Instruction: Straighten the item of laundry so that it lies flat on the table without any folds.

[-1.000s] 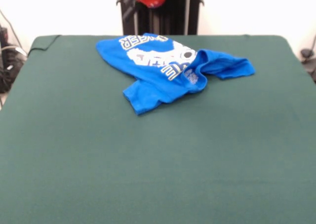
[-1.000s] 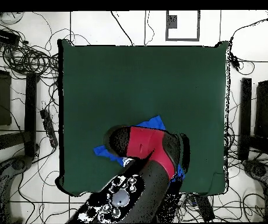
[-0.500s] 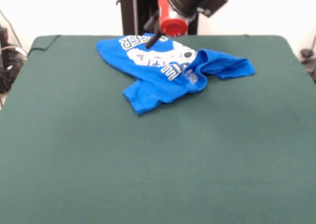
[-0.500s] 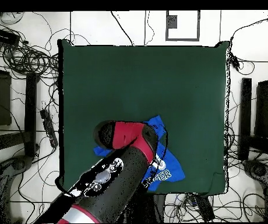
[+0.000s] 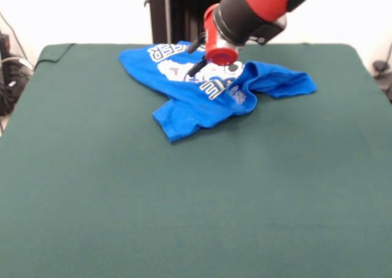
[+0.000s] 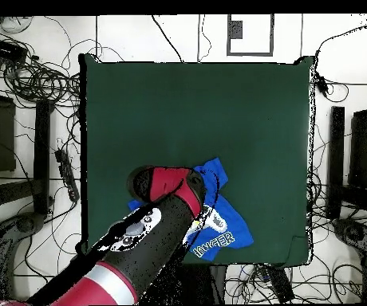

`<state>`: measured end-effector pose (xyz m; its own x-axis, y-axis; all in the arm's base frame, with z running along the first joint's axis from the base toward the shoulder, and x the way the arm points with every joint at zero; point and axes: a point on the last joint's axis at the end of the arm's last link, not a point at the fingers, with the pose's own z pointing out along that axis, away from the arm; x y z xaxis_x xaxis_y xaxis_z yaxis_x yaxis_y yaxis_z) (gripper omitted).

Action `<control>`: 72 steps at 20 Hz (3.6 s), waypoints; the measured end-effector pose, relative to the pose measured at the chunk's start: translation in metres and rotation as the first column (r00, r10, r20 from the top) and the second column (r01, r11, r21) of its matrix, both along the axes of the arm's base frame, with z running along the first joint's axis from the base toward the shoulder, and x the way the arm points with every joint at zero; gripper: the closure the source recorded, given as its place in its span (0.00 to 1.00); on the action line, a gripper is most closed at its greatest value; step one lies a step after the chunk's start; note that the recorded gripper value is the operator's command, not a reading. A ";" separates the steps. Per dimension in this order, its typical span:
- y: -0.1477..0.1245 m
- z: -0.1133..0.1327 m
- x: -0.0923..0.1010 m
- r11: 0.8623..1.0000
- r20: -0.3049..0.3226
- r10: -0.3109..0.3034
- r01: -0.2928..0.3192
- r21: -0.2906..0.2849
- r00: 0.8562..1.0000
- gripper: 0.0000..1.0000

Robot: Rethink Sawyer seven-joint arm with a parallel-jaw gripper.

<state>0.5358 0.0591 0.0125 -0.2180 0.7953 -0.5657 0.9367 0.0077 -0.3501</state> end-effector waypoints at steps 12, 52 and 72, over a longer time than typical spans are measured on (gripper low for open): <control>-0.013 -0.016 0.011 0.998 0.059 -0.052 0.050 0.047 0.997 0.00; -0.005 -0.074 0.011 1.000 0.068 0.000 -0.002 0.024 0.998 0.00; -0.126 -0.068 0.039 0.963 0.254 0.264 -0.269 -0.018 0.930 0.00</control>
<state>0.5748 -0.0664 -0.0558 -0.2754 0.7377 -0.6164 0.9567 0.2730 -0.1007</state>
